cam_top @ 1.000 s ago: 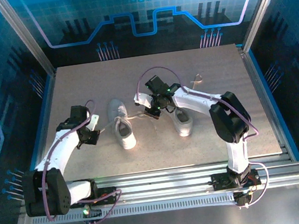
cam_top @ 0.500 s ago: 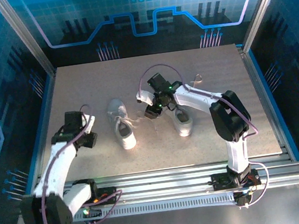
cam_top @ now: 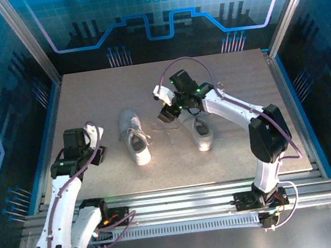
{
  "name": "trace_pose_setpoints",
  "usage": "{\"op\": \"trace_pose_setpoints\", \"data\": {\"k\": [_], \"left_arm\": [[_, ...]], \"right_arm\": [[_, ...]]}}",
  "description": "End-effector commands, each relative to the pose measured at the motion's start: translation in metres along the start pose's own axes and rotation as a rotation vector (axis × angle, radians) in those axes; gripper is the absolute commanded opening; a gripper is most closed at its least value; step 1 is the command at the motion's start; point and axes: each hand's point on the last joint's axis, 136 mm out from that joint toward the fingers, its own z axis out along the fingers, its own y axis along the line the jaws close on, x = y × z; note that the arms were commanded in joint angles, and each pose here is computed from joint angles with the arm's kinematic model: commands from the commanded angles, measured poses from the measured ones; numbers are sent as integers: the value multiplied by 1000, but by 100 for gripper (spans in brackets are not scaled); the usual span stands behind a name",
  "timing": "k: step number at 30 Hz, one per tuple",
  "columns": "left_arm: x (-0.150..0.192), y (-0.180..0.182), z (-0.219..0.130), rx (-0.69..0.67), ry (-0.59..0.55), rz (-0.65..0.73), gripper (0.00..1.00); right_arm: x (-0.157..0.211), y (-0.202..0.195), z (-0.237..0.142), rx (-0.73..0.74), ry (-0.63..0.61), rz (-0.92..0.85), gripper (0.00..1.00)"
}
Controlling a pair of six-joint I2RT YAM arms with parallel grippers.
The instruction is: Tie the shoes
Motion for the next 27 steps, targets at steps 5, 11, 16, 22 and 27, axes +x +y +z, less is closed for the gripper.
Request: {"op": "trace_pose_setpoints", "data": {"k": [5,11,16,22,27], "left_arm": [[-49,-27,-3,214,-132,-183,61],[-86,-45,-2,315,-162,-215,54],[-127,-96,5,385,-198,-74,55],[-158,-182,33,456,-185,162,59],[-162,-235,68,453,-74,293,61]], "right_arm": [[12,42,11,-83,34,66,61],[9,29,-10,1,12,114,61],[16,-19,-51,156,13,239,62],[75,-82,-101,357,94,504,63],[141,-92,-118,377,166,725,62]]}}
